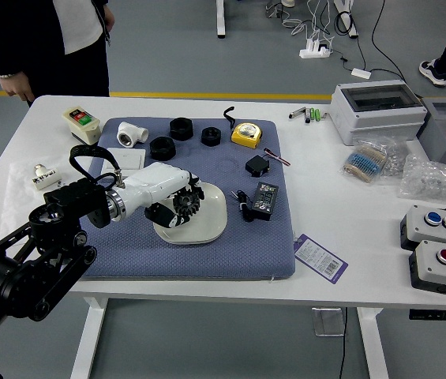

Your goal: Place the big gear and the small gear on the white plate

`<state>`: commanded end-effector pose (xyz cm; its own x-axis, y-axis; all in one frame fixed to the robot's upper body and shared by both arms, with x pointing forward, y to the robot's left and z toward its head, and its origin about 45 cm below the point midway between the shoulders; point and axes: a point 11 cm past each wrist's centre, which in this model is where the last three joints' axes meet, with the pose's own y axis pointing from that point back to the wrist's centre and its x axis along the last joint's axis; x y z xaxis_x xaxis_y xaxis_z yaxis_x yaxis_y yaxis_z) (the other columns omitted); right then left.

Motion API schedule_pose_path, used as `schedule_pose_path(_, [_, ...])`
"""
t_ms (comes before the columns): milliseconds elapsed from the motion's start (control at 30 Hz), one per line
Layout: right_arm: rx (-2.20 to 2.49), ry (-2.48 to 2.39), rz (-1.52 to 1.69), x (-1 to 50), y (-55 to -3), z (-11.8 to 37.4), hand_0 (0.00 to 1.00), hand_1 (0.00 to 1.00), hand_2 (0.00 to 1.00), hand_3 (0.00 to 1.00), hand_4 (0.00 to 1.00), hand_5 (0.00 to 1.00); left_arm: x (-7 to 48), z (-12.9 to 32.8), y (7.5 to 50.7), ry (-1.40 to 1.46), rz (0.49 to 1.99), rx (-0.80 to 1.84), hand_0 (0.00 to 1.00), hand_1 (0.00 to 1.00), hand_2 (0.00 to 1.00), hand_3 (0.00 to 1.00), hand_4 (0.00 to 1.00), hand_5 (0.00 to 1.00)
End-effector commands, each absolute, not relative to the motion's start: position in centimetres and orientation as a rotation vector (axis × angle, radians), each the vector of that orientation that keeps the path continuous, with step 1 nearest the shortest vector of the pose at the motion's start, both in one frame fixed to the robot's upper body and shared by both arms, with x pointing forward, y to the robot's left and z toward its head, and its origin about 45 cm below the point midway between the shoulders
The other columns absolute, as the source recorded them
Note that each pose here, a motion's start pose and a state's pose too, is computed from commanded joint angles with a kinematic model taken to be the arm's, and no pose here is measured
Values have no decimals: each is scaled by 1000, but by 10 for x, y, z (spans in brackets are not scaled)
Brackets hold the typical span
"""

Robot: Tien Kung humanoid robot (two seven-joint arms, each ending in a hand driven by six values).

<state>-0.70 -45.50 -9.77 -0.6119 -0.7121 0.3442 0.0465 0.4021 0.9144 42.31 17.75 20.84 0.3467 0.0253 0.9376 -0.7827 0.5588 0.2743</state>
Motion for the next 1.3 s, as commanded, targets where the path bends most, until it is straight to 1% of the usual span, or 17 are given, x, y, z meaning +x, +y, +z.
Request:
schedule_pose_path(33, [570, -1905, -1275, -7, -455, -98, 708, 733, 784, 615, 841, 698, 424, 208, 177, -1102, 608, 839, 344, 390, 436, 506, 434, 2])
schedule_pose_path(67, [570, -1905, -1274, -7, -455, -98, 708, 734, 784, 615, 842, 697, 425, 207, 176, -1101, 606, 844, 373, 480, 529, 606, 927, 30])
schedule_pose_path(233, [570, -1904, -1275, -7, -455, -98, 708, 734, 784, 615, 842, 697, 429, 203, 172, -1100, 604, 856, 373, 480, 529, 606, 927, 30])
schedule_pose_path(267, [570, -1903, -1275, -8, -455, -98, 708, 734, 784, 615, 842, 697, 429, 203, 171, -1100, 604, 859, 384, 522, 565, 665, 998, 113])
schedule_pose_path(433, [568, -1901, -1275, -9, -455, -98, 708, 734, 784, 615, 842, 697, 432, 204, 167, -1104, 606, 863, 384, 522, 565, 665, 998, 113])
schedule_pose_path(467, [568, -1901, -1275, -9, -455, -98, 707, 735, 784, 615, 843, 699, 432, 204, 167, -1104, 606, 863, 393, 547, 602, 716, 998, 165])
schedule_pose_path(633, [565, -1897, -1275, -11, -455, -98, 707, 735, 784, 615, 843, 699, 433, 204, 168, -1101, 612, 871, 393, 547, 602, 716, 998, 165])
schedule_pose_path(667, [564, -1897, -1276, -12, -454, -98, 707, 735, 784, 615, 843, 699, 433, 206, 168, -1101, 616, 869, 402, 550, 629, 756, 998, 180])
schedule_pose_path(833, [562, -1893, -1276, -14, -454, -98, 707, 735, 784, 615, 843, 699, 434, 216, 174, -1113, 644, 863, 402, 550, 629, 756, 998, 180])
schedule_pose_path(867, [561, -1894, -1276, -14, -454, -98, 707, 735, 784, 615, 844, 700, 434, 220, 178, -1116, 657, 865, 385, 524, 573, 673, 950, 97])
schedule_pose_path(1033, [559, -1894, -1278, -15, -454, -98, 707, 735, 784, 615, 844, 700, 437, 233, 192, -1130, 696, 872, 385, 524, 573, 673, 950, 97])
schedule_pose_path(1067, [559, -1895, -1278, -15, -454, -98, 707, 734, 784, 616, 843, 699, 439, 236, 197, -1134, 705, 880, 371, 492, 549, 636, 635, 2])
schedule_pose_path(1233, [560, -1898, -1279, -14, -454, -98, 707, 734, 784, 616, 843, 699, 445, 237, 222, -1117, 731, 936, 371, 492, 549, 636, 635, 2])
schedule_pose_path(1267, [560, -1898, -1279, -14, -454, -98, 707, 734, 784, 616, 844, 700, 445, 237, 224, -1115, 733, 940, 372, 488, 542, 627, 539, 2])
schedule_pose_path(1300, [559, -1900, -1279, -13, -455, -98, 707, 734, 784, 616, 844, 700, 447, 236, 231, -1107, 738, 959, 372, 488, 542, 627, 539, 2])
